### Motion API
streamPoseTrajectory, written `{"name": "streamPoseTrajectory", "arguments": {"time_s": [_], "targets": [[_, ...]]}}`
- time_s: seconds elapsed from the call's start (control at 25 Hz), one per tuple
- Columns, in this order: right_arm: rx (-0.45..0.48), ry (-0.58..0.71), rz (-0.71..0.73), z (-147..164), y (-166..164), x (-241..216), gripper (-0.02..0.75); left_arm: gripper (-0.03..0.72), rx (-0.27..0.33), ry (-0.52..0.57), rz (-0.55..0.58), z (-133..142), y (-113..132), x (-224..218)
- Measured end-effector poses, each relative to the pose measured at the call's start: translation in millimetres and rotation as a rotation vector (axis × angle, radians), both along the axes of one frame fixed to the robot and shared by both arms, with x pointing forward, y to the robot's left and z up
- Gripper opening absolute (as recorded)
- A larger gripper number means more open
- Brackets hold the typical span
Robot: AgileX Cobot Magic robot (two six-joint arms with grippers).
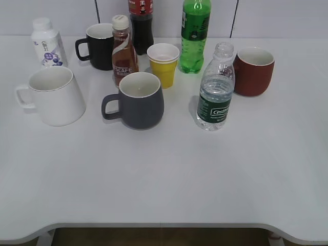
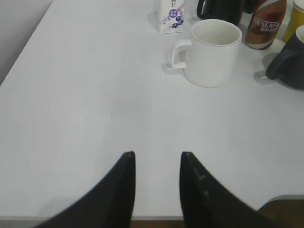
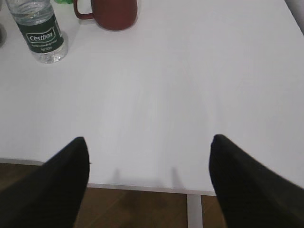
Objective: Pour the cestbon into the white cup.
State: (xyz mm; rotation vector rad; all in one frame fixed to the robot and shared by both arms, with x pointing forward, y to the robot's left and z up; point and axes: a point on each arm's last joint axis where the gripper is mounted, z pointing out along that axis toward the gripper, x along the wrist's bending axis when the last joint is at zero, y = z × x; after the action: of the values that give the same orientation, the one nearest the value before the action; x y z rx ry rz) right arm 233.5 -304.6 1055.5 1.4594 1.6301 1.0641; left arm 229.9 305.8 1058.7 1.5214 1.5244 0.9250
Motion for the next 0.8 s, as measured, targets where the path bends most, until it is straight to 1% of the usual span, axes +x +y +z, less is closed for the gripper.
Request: {"name": "streamPoseTrajectory", "arguments": {"time_s": [0.8], "targets": [[0.000,0.000,0.000,0.0,0.0,0.0,0.589,0.241,0.000,0.000,0.000,0.0,0.0,0.0]]}}
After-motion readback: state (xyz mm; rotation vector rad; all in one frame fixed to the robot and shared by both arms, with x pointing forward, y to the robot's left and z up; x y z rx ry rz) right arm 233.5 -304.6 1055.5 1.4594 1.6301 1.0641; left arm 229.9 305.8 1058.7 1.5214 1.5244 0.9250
